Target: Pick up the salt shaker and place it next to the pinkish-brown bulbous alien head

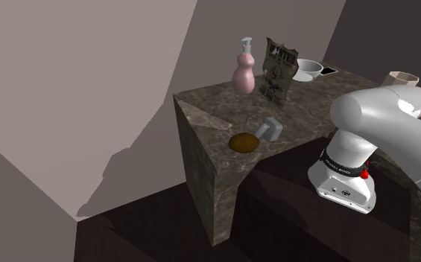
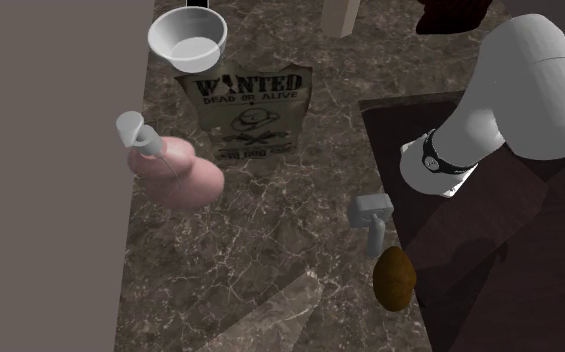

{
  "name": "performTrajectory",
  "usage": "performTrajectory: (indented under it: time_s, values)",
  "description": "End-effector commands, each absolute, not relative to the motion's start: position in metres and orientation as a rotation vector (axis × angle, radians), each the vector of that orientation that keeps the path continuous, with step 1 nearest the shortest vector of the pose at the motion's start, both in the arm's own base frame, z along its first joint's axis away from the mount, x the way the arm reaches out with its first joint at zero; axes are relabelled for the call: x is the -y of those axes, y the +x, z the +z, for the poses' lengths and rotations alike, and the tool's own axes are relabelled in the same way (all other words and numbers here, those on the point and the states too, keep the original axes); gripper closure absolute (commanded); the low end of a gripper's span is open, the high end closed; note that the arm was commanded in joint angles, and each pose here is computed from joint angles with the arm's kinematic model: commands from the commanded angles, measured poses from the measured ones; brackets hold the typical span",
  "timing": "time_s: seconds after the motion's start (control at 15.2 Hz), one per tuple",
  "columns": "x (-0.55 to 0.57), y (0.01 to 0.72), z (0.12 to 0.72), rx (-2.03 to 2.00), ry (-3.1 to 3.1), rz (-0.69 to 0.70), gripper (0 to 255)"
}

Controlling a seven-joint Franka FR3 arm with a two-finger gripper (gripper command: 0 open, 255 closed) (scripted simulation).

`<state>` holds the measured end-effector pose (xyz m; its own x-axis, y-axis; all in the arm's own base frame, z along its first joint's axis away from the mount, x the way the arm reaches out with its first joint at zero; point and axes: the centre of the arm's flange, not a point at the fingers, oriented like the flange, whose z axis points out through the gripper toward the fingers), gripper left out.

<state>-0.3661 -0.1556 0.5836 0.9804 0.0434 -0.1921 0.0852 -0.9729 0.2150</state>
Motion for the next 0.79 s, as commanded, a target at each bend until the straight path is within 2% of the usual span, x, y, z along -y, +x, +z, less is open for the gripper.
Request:
performTrajectory:
  time_s: [0.0, 0.73]
  values:
    - [0.155, -0.366, 0.573, -0.095, 2.901, -0.27, 255]
    - [0.155, -0.366, 0.515, -0.095, 2.901, -0.27, 255]
